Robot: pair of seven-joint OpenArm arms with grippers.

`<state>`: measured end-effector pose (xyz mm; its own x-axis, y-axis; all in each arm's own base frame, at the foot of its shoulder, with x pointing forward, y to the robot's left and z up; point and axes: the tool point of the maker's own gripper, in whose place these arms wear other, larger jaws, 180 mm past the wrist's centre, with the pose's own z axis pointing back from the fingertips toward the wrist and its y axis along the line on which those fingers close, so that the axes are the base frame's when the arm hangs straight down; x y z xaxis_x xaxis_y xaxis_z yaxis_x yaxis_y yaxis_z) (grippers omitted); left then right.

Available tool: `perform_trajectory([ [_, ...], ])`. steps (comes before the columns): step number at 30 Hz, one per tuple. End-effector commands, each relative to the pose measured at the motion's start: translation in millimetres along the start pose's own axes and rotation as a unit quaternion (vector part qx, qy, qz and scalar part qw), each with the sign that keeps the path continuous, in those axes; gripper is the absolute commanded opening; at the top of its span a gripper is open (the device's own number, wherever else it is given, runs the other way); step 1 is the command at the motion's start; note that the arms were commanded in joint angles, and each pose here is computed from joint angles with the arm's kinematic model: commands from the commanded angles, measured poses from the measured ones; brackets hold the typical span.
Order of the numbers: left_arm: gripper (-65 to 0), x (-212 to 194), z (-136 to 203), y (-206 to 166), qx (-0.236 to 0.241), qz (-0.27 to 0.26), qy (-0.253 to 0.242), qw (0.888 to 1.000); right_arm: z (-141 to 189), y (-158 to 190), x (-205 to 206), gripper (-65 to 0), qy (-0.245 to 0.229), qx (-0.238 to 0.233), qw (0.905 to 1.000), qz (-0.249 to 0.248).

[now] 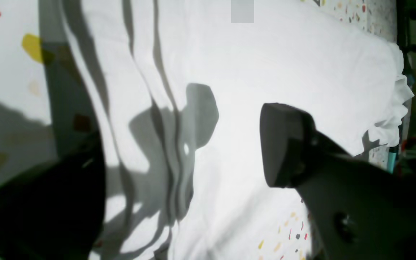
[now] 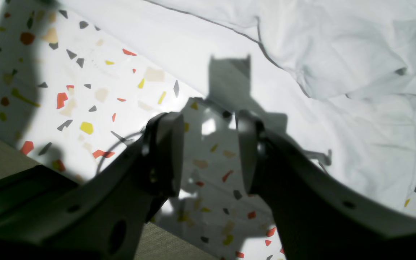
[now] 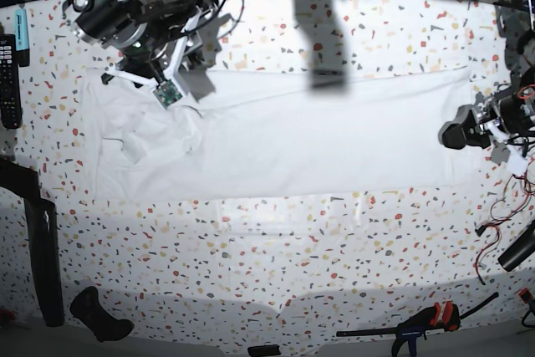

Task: Fold the T-shirt properly
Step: 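Lower the left gripper onto the band's other end and grasp it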

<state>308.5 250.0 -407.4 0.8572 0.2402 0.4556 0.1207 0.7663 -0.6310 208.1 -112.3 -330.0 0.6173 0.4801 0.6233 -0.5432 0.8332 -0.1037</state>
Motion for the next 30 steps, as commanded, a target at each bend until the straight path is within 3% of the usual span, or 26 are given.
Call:
perform_trajectory([
  [1, -30.9, 5.8, 7.8, 1.8, 0.006, -0.013, 0.008, 1.0, 3.9, -1.7, 7.7, -39.9, -0.015, -0.004, 0.9999, 0.004],
  [2, -39.4, 4.5, 7.8, 1.8, 0.006, -0.013, 0.012, 1.0, 3.9, -1.7, 7.7, -39.9, -0.015, -0.004, 0.9999, 0.004],
  [4, -62.3, 6.1, 7.9, 1.4, 0.006, -0.013, 0.009, 1.0, 3.9, -1.7, 7.7, -39.9, -0.015, -0.005, 0.9999, 0.005],
  [5, -65.0, 8.6, 7.7, 0.7, 0.005, -0.013, 0.003, 1.0, 3.9, -1.7, 7.7, -39.9, -0.015, -0.005, 0.9999, 0.005],
  [20, -65.0, 50.5, 8.9, -30.5, -0.017, -0.072, 0.001, 0.997, 3.9, -1.8, 9.4, -39.9, -0.019, -0.005, 0.9998, 0.004],
  [28, -65.0, 54.9, 1.4, -97.1, -0.061, -0.151, 0.034, 0.986, 4.2, -9.0, 31.2, -39.9, -0.057, -0.012, 0.9982, 0.009],
  [30, -65.0, 58.6, -3.9, -120.1, -0.079, -0.176, 0.02, 0.981, 5.0, -5.7, 38.3, -39.9, -0.069, 0.001, 0.9974, 0.02],
])
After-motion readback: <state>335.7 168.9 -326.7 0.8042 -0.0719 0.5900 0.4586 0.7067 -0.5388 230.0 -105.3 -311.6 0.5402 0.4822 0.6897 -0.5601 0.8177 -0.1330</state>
